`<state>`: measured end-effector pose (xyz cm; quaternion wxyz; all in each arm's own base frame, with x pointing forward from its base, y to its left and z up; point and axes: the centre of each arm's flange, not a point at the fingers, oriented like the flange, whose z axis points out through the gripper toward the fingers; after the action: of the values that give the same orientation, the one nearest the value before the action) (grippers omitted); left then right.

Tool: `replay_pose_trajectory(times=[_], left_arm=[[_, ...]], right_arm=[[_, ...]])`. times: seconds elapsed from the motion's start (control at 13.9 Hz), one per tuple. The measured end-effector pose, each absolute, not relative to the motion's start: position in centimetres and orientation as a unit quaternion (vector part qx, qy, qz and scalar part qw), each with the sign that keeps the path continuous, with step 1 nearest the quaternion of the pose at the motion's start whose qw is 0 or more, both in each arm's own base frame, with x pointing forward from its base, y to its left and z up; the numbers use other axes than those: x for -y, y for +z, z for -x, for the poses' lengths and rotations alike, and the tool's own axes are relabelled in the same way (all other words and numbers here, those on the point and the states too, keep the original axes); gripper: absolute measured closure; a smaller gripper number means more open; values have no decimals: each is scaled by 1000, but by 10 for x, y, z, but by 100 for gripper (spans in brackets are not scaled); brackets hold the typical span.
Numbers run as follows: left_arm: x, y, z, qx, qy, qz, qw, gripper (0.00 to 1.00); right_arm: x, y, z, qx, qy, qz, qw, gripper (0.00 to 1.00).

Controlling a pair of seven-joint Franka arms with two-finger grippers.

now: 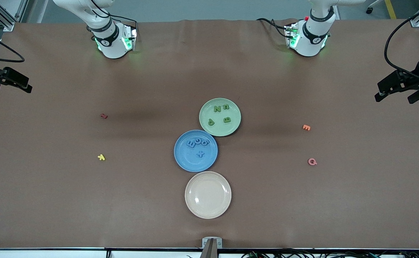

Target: Sort letters by color into matching plates

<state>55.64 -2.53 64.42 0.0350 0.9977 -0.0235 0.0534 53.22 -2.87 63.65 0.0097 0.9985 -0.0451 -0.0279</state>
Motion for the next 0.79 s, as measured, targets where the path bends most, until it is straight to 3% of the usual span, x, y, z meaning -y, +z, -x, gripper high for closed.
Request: replay_pose_trajectory(times=[0.79], left_arm=[[25,644,-556,24,53,-998,35,0]], right_arm=[[42,635,-531,60,-27,-998,-13,0]])
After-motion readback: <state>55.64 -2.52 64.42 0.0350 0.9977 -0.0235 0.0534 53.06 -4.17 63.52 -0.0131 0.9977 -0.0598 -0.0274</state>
